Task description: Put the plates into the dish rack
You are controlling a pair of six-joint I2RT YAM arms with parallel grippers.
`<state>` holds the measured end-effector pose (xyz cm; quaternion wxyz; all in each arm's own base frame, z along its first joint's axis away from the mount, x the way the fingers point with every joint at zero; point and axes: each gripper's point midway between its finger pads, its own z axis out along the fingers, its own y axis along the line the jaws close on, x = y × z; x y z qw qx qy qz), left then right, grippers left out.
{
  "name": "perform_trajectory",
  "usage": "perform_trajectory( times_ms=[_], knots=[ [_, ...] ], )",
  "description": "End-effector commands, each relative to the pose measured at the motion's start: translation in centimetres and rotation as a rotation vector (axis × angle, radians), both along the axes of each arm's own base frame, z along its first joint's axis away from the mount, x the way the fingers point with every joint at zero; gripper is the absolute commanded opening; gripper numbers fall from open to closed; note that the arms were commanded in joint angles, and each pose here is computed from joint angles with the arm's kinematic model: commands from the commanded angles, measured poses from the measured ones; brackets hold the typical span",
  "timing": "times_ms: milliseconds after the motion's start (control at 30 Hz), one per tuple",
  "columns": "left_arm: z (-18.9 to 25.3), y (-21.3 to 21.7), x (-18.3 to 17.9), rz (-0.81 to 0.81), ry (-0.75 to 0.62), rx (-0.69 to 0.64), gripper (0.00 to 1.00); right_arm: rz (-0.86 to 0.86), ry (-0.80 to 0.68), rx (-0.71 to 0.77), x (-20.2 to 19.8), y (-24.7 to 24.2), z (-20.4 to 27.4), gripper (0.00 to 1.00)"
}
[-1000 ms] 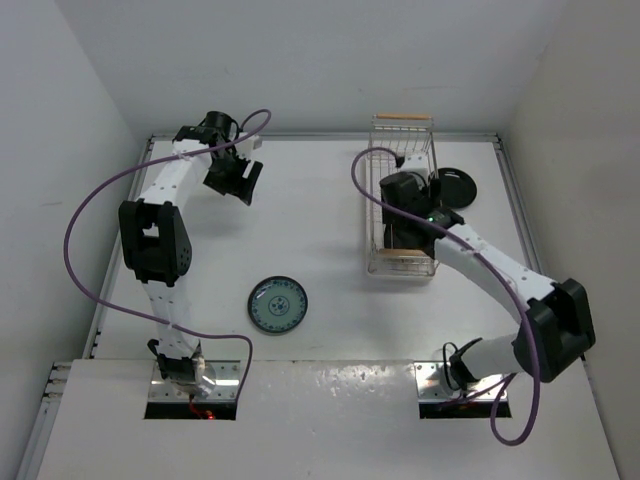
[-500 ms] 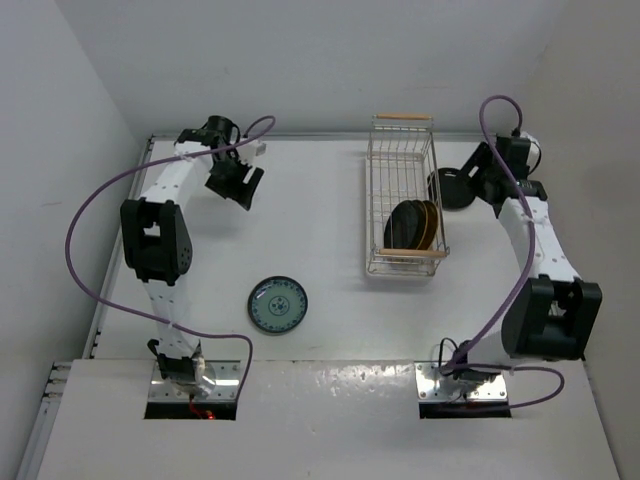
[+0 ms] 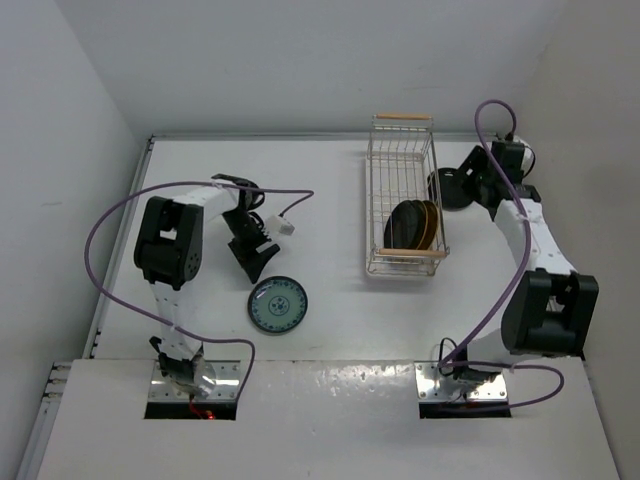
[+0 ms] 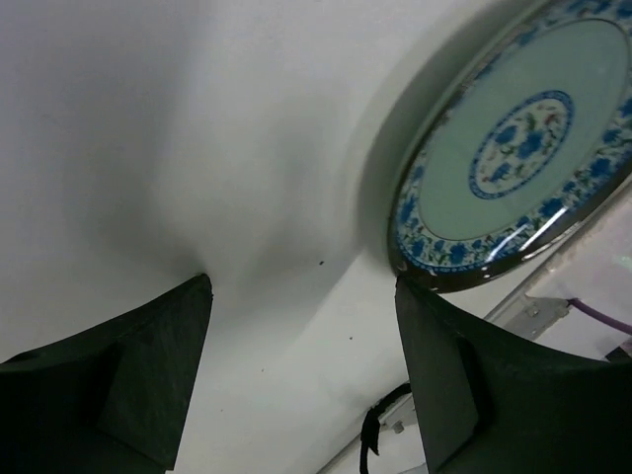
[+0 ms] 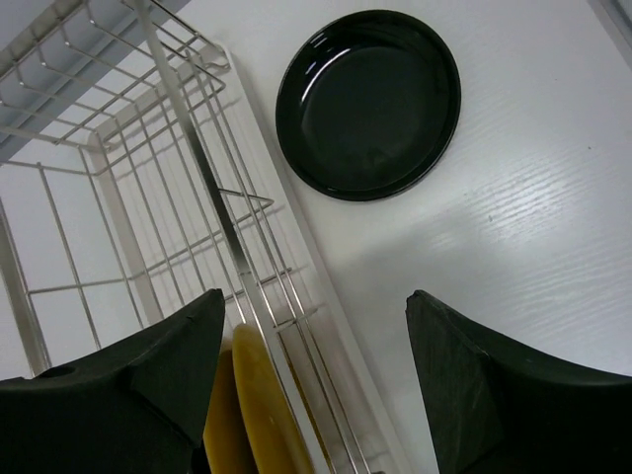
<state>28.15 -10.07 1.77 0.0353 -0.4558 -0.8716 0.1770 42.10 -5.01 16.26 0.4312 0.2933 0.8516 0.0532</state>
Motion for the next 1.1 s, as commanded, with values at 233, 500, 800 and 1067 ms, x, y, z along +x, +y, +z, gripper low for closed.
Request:
perform_trajectory(
  times_ms=[233, 500, 800, 1067],
  knots=[
    [-0.3, -3.1, -2.7, -0.079, 0.079, -0.173, 0.8, -0.004, -0.084, -0.122, -2.9, -0.7, 3.2, 0.73],
    [-5.2, -2.9, -4.4, -0.043, 0.077, 0.007, 0.62, -0.006, -0.117, -0.147, -4.4, -0.6, 4.4, 0.73],
    [-5.2, -3.6, -2.0, 0.055, 0.013, 0.042, 0.0, 0.014, -0.149, -0.199, -5.9, -0.3, 6.1, 0.73],
    [5.7, -4.3, 8.4, 0.171, -0.313, -0.11, 0.0, 0.368, -0.206, -0.227, -5.5, 7.9, 7.2, 0.72]
  ],
)
